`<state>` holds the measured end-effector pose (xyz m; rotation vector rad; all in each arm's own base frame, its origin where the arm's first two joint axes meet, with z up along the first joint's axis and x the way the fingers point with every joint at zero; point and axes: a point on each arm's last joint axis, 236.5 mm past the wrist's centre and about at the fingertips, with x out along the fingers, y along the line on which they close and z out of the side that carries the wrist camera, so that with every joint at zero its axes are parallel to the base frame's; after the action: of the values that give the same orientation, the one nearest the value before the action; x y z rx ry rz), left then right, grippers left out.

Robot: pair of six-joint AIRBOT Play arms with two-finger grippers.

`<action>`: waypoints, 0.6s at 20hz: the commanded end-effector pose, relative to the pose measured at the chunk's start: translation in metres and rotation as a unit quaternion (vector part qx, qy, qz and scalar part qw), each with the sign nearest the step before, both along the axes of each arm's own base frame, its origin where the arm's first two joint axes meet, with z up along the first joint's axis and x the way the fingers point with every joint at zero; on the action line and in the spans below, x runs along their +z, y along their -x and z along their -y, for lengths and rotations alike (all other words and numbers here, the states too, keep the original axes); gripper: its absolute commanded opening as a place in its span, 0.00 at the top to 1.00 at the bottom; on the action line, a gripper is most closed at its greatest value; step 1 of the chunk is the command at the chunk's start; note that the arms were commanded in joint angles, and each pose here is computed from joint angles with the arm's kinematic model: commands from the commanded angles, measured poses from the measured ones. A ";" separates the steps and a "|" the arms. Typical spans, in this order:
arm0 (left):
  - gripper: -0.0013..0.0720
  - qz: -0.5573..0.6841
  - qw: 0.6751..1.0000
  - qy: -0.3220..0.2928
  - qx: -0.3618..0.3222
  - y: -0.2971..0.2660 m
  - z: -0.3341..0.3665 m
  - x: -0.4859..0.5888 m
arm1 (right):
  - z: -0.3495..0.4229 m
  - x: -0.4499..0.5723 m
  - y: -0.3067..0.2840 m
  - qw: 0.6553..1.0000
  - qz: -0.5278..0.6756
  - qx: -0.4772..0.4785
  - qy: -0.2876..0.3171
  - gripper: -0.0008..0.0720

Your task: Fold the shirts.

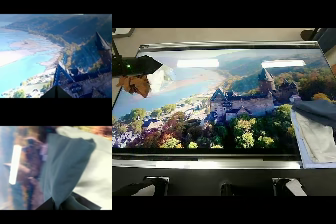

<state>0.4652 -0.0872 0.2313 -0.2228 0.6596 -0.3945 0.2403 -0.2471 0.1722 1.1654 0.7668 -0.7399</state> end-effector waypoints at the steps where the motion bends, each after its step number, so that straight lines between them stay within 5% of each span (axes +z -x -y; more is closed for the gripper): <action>1: 0.95 0.000 1.000 0.000 0.000 0.000 0.000 0.000 | -0.005 -0.066 0.067 0.988 -0.150 -0.030 -0.027 0.93; 10: 0.95 0.000 1.000 0.000 -0.005 0.001 0.005 0.000 | -0.048 -0.172 0.105 0.971 -0.219 -0.034 -0.094 0.93; 11: 0.95 0.000 1.000 0.000 -0.007 0.001 0.007 0.000 | -0.048 -0.173 0.104 0.971 -0.218 -0.034 -0.094 0.91; 12: 0.95 0.000 1.000 0.001 -0.009 0.002 0.008 0.000 | -0.045 -0.172 0.103 0.972 -0.214 -0.035 -0.088 0.74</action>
<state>0.4643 -0.0916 0.2313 -0.2201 0.6611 -0.4037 0.1413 -0.2035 0.0121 1.2133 1.1686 -1.0049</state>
